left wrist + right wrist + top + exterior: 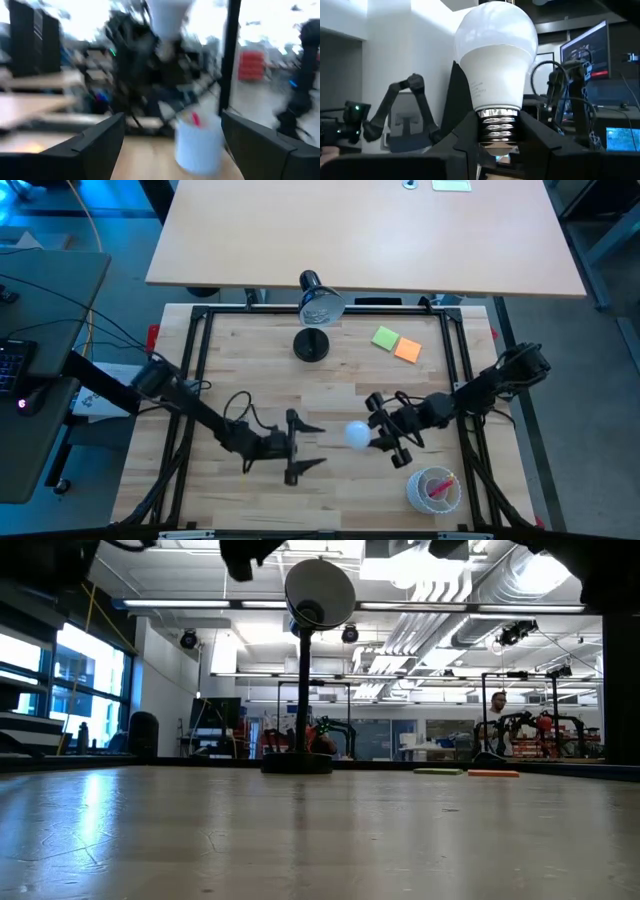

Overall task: Screw lightbulb
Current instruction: Insert the white lightbulb into the black lamp

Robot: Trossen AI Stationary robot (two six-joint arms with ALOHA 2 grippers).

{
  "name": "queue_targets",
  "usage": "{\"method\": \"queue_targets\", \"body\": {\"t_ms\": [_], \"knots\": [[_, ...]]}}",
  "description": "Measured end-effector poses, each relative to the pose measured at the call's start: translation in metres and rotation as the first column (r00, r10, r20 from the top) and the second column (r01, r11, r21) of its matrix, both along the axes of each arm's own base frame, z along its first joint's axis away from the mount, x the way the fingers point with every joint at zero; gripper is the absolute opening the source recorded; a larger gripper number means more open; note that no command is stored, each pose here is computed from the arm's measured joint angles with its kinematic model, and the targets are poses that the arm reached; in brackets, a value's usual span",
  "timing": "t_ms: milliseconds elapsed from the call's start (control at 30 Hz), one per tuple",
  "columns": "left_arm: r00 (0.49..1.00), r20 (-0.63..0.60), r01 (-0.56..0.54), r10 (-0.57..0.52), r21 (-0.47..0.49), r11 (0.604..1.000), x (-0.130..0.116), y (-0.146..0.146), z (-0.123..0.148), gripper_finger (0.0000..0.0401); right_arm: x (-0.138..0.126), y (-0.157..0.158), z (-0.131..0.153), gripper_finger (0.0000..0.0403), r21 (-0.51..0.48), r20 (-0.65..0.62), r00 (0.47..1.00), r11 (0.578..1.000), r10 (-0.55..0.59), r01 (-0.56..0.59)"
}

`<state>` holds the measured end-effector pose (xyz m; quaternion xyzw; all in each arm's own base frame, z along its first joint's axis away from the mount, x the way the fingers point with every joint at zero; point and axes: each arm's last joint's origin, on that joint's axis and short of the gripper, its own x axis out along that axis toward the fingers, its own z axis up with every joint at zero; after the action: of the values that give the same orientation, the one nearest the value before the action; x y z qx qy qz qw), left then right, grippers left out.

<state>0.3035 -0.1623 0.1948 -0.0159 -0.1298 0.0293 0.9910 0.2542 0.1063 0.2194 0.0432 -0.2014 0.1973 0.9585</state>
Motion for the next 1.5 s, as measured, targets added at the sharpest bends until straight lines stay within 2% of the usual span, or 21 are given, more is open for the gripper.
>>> {"method": "queue_targets", "body": {"t_ms": [100,200,300,433,567,767,900,1033,1300,1400,1500], "knots": [[0.991,0.127,-0.046,0.040,0.048,0.998,0.005,0.007,0.009,0.0324,0.001,0.002,0.002,0.0096,0.014,-0.001,1.000,1.000,0.013,-0.013],[0.987,0.163,-0.025,0.006,0.118,0.993,0.018,0.006,0.021,0.0324,0.001,0.002,0.003,0.0096,0.021,-0.002,1.000,1.000,0.002,-0.002],[0.986,0.168,-0.017,-0.007,0.142,0.990,0.036,0.003,0.033,0.0324,0.002,0.001,0.002,0.0096,0.026,-0.005,1.000,1.000,-0.008,0.008],[0.982,0.186,-0.041,0.015,0.138,0.990,0.057,0.001,0.042,0.0324,0.002,0.002,0.001,0.0096,0.021,-0.018,1.000,1.000,-0.007,0.007],[0.981,0.187,-0.083,0.059,0.122,0.989,0.062,0.001,0.046,0.0324,0.000,0.005,0.001,0.0096,0.020,-0.017,1.000,1.000,-0.005,0.005],[0.976,0.214,0.011,-0.025,0.068,0.998,0.072,0.010,0.051,0.0324,0.001,0.006,0.000,0.0096,0.012,-0.032,0.999,1.000,-0.005,0.005],[0.975,0.214,0.053,-0.067,0.071,0.996,0.084,0.011,0.048,0.0323,0.002,0.006,-0.004,0.0096,-0.008,-0.063,0.997,0.999,-0.035,0.034],[0.975,0.207,0.060,-0.078,0.094,0.994,0.092,0.006,0.040,0.0323,0.002,0.007,-0.004,0.0096,-0.015,-0.063,0.997,0.999,-0.037,0.036],[0.973,0.212,0.075,-0.092,0.087,0.993,0.093,0.001,0.039,0.0322,0.002,0.007,-0.004,0.0096,-0.011,-0.064,0.997,0.999,-0.037,0.036],[0.971,0.212,0.092,-0.106,0.076,0.993,0.093,0.001,0.039,0.0310,0.002,0.007,-0.004,0.0096,-0.011,-0.064,0.997,0.999,-0.037,0.036],[0.969,0.211,0.118,-0.127,0.059,0.991,0.094,0.002,0.039,0.0281,0.002,0.007,-0.004,0.0096,-0.011,-0.063,0.997,0.999,-0.035,0.034]]}}
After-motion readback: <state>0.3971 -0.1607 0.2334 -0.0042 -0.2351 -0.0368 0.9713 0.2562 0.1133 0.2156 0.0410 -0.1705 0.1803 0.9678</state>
